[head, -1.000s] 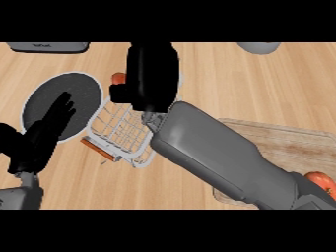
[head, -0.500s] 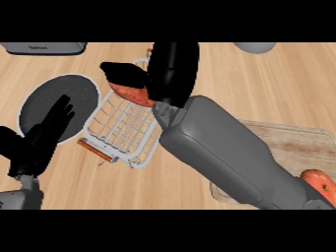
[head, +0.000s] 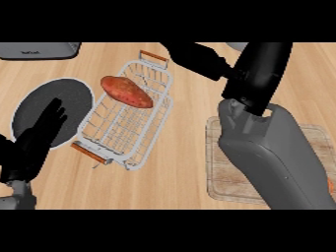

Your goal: Pick the sweet potato from the cutting board and place it in the tiered basket

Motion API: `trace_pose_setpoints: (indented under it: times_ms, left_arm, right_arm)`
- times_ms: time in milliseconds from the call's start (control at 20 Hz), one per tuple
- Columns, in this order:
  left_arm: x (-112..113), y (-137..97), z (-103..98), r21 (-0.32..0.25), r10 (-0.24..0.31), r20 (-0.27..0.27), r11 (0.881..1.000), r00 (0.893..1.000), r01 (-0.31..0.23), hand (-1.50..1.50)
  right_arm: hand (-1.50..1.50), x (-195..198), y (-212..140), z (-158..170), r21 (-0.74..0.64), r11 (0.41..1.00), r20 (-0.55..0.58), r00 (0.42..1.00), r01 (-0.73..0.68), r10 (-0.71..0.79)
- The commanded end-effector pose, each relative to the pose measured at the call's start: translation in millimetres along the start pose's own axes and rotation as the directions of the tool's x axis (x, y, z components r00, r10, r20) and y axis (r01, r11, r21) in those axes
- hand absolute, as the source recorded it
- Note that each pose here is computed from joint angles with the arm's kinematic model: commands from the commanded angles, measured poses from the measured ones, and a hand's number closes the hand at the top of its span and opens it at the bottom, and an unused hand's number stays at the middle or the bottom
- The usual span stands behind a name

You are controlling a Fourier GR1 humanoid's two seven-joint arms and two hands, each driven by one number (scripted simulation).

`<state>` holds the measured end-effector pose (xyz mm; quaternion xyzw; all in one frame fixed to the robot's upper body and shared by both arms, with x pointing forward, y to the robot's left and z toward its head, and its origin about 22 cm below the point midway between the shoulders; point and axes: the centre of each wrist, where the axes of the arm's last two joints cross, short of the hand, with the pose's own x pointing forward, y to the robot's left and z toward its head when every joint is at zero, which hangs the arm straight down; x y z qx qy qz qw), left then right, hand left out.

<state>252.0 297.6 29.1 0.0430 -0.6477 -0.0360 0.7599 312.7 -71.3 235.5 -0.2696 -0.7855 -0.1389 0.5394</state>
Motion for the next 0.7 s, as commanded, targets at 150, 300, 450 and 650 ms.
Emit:
trace_pose_setpoints:
  times_ms: [150,300,450,650]
  left_arm:
    - [7,-9,11,0.007,-0.014,0.007,1.0,1.0,0.014,0.0]
    - [4,12,0,0.029,-0.003,0.009,1.0,1.0,0.003,0.0]
    - [14,6,-2,-0.006,0.006,0.007,1.0,1.0,-0.006,0.0]
    - [-1,-2,2,-0.004,0.007,-0.002,1.0,1.0,-0.007,0.0]
  right_arm:
    - [-1.5,1,-105,-7,-0.108,0.994,-0.031,0.999,0.007,-0.01]
    - [-1.5,-3,-154,1,-0.121,0.993,0.002,1.0,0.011,-0.011]
    - [-1.5,-5,-185,7,-0.112,0.994,-0.024,1.0,-0.009,0.006]
    - [-1.5,-1,-226,22,-0.104,0.994,-0.019,1.0,-0.016,0.014]
